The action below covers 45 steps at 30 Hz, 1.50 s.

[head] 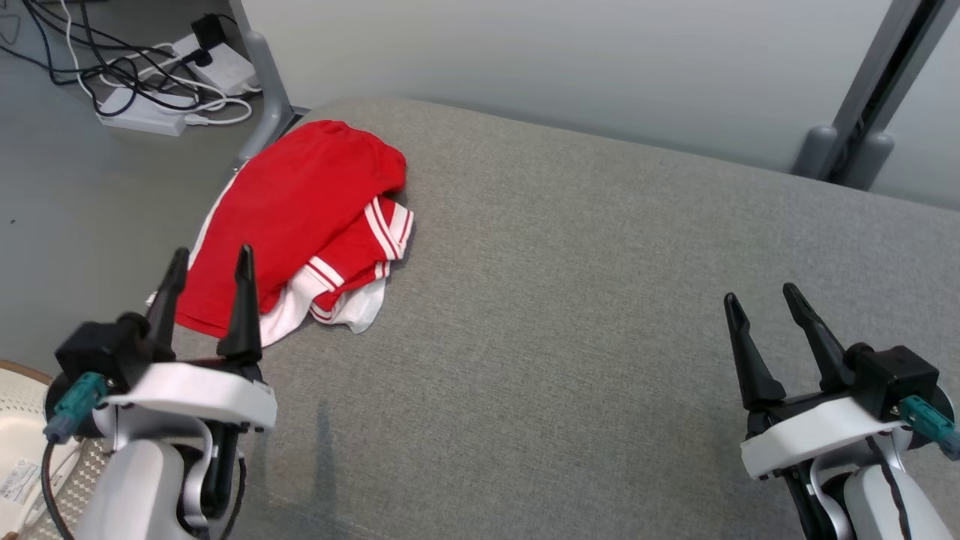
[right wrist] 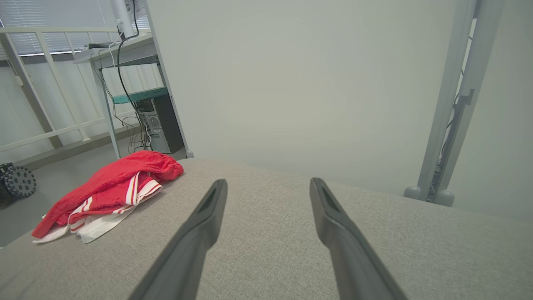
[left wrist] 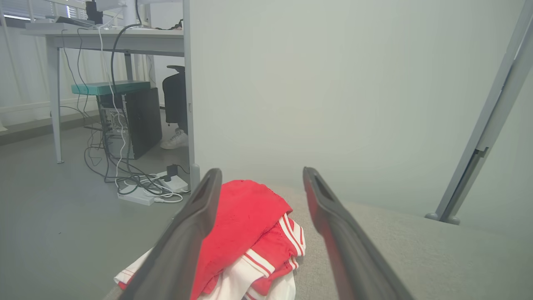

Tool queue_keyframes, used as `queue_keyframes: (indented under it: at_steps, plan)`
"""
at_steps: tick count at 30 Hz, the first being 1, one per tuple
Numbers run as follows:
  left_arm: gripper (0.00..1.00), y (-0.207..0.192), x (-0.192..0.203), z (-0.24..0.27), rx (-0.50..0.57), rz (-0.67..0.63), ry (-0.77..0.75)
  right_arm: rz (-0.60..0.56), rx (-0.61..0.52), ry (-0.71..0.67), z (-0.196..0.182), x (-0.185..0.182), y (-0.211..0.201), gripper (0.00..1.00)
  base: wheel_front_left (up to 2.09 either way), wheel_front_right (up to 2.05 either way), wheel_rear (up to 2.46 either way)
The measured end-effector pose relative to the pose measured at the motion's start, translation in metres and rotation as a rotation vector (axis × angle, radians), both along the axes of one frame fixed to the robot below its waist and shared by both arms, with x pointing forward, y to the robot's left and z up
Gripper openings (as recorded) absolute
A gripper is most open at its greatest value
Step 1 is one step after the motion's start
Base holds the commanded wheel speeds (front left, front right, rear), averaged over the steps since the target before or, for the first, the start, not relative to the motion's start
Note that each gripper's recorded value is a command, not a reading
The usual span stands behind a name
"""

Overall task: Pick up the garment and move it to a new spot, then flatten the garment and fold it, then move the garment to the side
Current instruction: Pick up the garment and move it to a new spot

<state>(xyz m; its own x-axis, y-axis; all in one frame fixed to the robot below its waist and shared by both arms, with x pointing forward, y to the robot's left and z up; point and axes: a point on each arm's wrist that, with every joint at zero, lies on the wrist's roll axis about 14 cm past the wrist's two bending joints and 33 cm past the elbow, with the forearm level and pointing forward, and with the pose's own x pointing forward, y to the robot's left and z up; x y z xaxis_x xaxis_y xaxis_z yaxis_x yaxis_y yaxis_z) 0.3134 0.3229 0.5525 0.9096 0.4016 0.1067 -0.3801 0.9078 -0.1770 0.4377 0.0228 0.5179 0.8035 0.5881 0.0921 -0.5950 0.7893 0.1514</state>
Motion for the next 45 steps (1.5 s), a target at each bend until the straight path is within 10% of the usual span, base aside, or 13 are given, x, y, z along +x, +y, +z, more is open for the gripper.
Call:
queue_keyframes:
  at_steps: [28,30,31,45]
  plan:
    - [1.0,0.035,0.123,-0.181,-0.231,-0.041,0.583,-0.161,-0.074,0.181,-0.087,0.051,-0.076,1.0,0.0,0.0,0.0]
    - [0.76,0.037,0.123,-0.18,-0.222,-0.039,0.581,-0.165,-0.074,0.179,-0.086,0.051,-0.077,1.0,0.0,0.0,0.0]
    - [0.0,0.04,0.123,-0.179,-0.212,-0.036,0.583,-0.166,-0.074,0.178,-0.086,0.051,-0.077,1.0,0.0,0.0,0.0]
    - [0.0,0.044,0.171,-0.058,-0.033,-0.119,0.243,-0.225,-0.036,0.097,-0.047,0.046,-0.089,1.0,0.0,0.0,0.0]
